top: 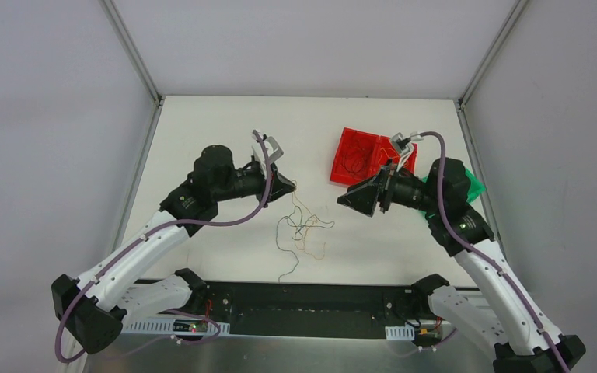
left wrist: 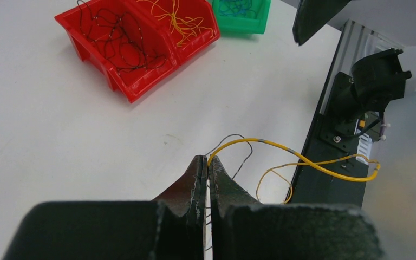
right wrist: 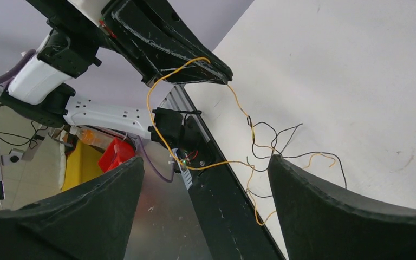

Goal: Untangle the cables
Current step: Untie the cable.

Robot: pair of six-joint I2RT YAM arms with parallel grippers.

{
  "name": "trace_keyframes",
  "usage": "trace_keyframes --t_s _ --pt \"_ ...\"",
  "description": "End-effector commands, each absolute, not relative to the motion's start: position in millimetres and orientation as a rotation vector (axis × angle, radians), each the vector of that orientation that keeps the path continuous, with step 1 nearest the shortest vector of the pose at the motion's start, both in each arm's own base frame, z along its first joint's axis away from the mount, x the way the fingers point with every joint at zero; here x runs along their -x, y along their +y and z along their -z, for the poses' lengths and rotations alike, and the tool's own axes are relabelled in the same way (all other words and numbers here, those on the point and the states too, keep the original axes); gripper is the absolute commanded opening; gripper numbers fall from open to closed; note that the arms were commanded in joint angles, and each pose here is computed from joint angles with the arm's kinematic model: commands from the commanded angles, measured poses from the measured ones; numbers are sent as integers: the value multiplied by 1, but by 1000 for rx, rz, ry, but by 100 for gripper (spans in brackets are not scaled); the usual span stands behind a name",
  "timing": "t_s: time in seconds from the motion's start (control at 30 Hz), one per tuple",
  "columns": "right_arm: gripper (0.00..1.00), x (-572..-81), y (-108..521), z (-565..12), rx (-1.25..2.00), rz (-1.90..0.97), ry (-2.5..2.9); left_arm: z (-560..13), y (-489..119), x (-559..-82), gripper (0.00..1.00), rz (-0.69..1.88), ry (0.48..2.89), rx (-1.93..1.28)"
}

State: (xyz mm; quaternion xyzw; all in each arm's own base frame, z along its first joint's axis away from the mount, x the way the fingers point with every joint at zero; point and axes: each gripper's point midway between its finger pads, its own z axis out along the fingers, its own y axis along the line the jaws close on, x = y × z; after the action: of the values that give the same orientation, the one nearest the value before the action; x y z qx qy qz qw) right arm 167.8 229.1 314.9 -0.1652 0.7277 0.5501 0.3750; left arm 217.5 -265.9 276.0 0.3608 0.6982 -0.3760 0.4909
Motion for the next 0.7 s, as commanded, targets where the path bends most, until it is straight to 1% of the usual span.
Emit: trace_keyframes --t_s 0.0,0.07,0.23,0.37,0.5,0.67 --pt "86 -180 237 -305 449 -1336 1842 -328 -273 -213 0 978 1518 -870" --pt "80 -191 237 -291 414 -1297 1889 -334 -271 -210 0 975 1493 -876" --pt "78 -210 242 -250 346 -1262 1990 -345 -266 -206 0 957 1452 -873" --pt "77 -194 252 -228 456 -1295 2004 -350 -264 -203 0 948 1430 -879" --pt "76 -175 259 -214 602 -1240 1978 -355 -263 -202 0 952 1417 -881" --pt "75 -166 267 -193 692 -1170 2027 -364 -265 -198 0 973 1401 -889"
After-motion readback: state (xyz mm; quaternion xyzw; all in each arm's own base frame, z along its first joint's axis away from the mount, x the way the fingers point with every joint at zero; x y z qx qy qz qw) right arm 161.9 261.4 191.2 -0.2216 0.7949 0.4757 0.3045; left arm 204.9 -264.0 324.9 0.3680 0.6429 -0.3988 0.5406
